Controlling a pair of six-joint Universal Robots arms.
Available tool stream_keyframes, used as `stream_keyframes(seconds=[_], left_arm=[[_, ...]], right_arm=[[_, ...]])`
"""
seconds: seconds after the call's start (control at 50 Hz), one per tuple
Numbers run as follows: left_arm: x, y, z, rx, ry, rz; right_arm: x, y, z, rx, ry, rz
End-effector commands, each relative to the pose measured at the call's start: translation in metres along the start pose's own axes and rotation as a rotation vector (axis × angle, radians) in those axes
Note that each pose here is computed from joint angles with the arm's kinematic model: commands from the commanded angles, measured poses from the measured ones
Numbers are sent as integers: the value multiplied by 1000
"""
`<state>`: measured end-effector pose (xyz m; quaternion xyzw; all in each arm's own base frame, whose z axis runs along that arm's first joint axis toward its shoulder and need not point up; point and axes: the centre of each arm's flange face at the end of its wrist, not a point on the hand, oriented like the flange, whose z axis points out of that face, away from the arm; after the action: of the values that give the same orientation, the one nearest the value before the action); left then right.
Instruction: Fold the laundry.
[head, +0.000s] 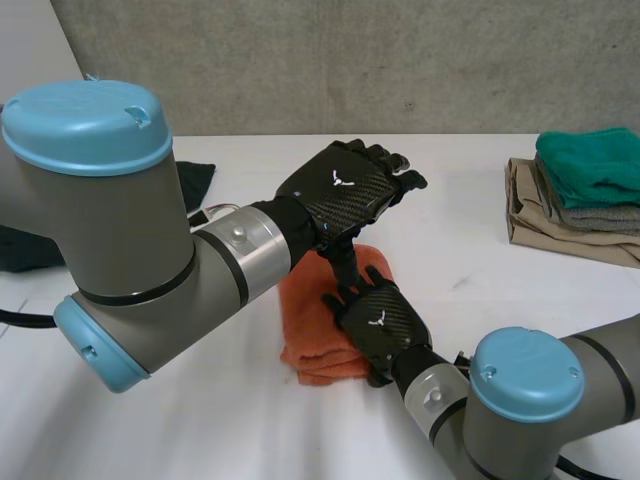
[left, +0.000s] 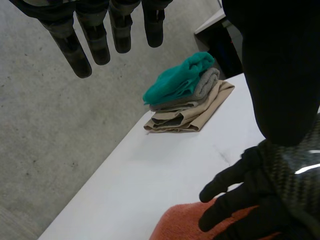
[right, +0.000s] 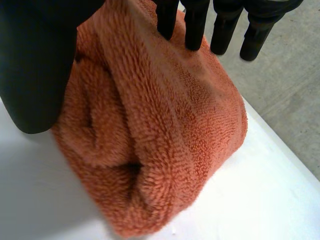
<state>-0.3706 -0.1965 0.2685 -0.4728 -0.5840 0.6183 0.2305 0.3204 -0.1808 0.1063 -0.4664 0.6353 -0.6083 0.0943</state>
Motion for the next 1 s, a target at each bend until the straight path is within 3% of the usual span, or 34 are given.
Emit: stream_keyframes(seconds=[0.02,0.32,1.0], left_arm=[[0,5,2,-11,-4,-5],[-6,2,1,-5,-23,-5],[-17,4,-1,-12,-53,-20]], right_arm=[[4,4,18,41,34,-50],[14,-7,44,127,74,-62],[42,-5,73,117,128,-14]])
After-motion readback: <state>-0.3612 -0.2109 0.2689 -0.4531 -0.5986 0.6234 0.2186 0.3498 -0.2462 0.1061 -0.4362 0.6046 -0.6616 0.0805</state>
